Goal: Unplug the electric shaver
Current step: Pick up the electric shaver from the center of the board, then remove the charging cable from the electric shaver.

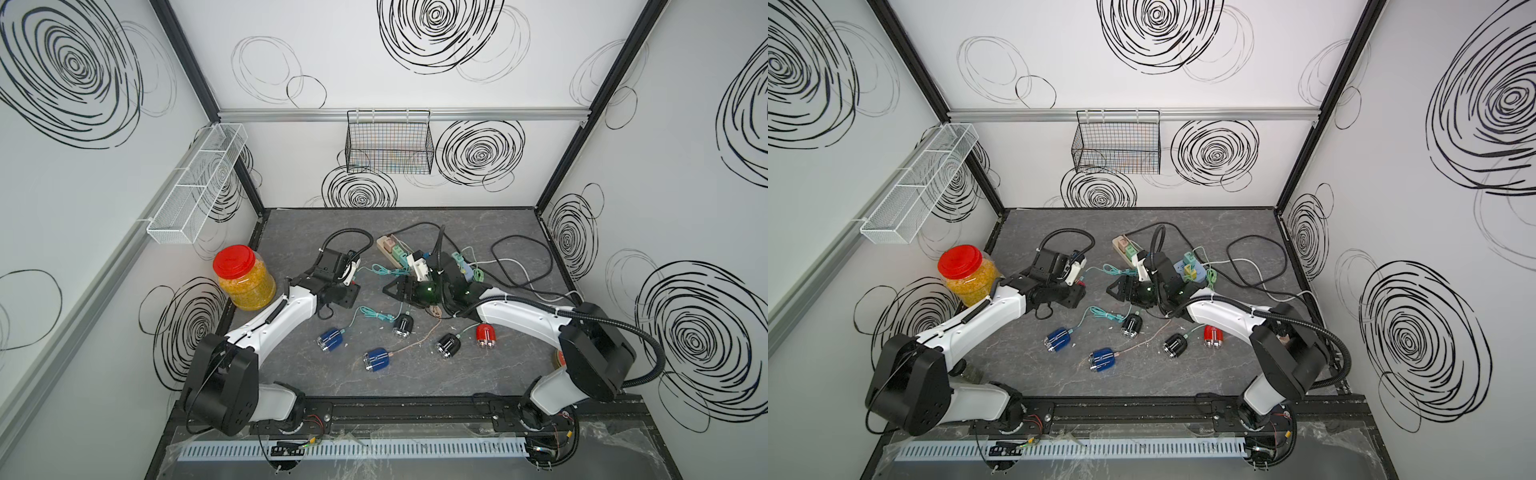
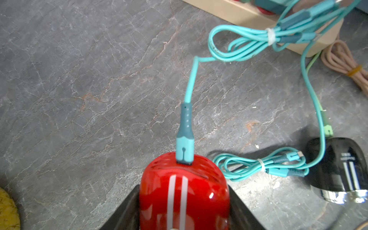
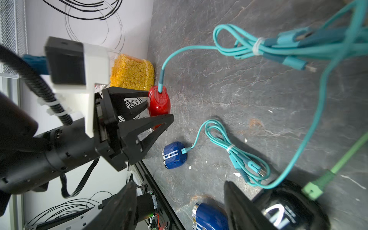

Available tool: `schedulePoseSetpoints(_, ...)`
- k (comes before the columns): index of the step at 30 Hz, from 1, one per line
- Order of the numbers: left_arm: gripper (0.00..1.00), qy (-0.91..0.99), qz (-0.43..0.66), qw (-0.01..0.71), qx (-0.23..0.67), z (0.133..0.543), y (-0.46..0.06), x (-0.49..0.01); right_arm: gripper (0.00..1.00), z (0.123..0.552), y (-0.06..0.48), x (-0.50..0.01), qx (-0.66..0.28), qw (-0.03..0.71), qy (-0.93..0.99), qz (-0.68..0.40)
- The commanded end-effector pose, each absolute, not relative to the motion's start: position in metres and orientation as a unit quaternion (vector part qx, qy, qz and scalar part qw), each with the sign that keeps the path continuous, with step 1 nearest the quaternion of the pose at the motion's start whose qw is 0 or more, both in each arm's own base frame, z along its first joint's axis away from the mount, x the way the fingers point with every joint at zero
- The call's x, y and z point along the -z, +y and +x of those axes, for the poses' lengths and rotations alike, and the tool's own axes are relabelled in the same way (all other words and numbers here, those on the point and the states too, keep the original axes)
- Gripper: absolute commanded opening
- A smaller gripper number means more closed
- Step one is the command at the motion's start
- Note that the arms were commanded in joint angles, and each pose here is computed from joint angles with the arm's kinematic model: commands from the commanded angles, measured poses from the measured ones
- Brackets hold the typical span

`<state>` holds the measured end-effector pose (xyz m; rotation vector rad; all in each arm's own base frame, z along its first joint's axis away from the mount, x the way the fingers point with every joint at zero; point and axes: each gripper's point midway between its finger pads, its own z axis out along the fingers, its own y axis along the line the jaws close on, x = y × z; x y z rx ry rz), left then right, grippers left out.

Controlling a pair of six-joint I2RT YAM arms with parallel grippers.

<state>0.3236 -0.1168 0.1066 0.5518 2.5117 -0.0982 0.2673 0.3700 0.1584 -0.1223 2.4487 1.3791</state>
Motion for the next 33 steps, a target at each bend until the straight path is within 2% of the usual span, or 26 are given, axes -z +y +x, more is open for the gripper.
schedulePoseSetpoints(1, 0.17, 0.921, 0.221, 0.317, 0.049, 0.327, -0.126, -0.122, 0.70, 0.282, 0.390, -0.194, -0.540, 0.173, 0.823, -0.030)
schedulePoseSetpoints(8, 0.18, 0.902, 0.239, 0.354, 0.068, 0.319, -0.141, -0.138, 0.60, 0.303, 0.421, -0.198, -0.571, 0.147, 0.807, -0.020)
schedulePoseSetpoints(17, 0.18, 0.891, 0.241, 0.374, 0.086, 0.314, -0.147, -0.150, 0.55, 0.318, 0.442, -0.189, -0.574, 0.129, 0.808, -0.010)
schedulePoseSetpoints(22, 0.18, 0.891, 0.244, 0.373, 0.087, 0.312, -0.149, -0.149, 0.48, 0.320, 0.448, -0.185, -0.580, 0.124, 0.805, -0.007)
schedulePoseSetpoints(24, 0.18, 0.891, 0.245, 0.372, 0.087, 0.312, -0.149, -0.149, 0.42, 0.320, 0.450, -0.186, -0.581, 0.123, 0.804, -0.009)
schedulePoseSetpoints(29, 0.18, 0.891, 0.246, 0.372, 0.089, 0.311, -0.150, -0.148, 0.38, 0.323, 0.454, -0.185, -0.584, 0.124, 0.802, -0.006)
schedulePoseSetpoints(33, 0.18, 0.891, 0.246, 0.371, 0.090, 0.310, -0.151, -0.148, 0.29, 0.326, 0.458, -0.187, -0.588, 0.124, 0.799, -0.008)
